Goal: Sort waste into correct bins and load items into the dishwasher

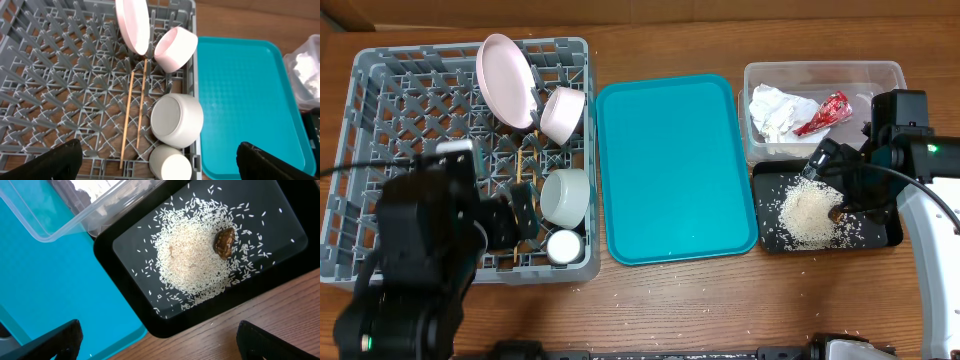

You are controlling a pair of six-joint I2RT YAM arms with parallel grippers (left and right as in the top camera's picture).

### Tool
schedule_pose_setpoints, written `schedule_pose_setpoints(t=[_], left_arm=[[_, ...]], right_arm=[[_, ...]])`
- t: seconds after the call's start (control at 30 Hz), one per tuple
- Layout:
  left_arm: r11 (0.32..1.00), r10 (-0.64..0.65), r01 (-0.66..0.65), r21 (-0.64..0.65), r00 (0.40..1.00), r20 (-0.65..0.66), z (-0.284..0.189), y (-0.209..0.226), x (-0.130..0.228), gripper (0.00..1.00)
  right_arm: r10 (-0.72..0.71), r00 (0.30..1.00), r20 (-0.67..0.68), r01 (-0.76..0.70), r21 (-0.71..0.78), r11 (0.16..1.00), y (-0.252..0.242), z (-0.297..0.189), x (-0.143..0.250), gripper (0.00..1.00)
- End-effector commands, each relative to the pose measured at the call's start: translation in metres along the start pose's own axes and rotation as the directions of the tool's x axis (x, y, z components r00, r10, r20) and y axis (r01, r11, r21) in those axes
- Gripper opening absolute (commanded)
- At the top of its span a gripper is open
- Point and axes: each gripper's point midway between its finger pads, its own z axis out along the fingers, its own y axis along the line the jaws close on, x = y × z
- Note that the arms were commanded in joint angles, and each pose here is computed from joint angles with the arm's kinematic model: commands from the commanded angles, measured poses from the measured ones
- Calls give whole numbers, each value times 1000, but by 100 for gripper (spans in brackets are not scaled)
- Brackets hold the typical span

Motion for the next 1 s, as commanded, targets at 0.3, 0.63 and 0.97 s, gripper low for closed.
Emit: schedule_pose_setpoints(t=[0.3, 0.63, 0.97], left_arm=[[999, -50, 50, -5, 989, -136, 19, 3, 49, 100], [997, -83, 81, -20, 982, -170, 24, 5, 56, 100], [997, -83, 81, -20, 982, -171, 24, 5, 56, 100]], right_arm=[[2, 1000, 20, -2, 1, 1000, 0, -3, -4, 100], [0, 998, 57, 1, -19, 1000, 0, -14, -3, 100], [-43, 974, 221, 70, -116, 991, 11, -66, 11, 100]])
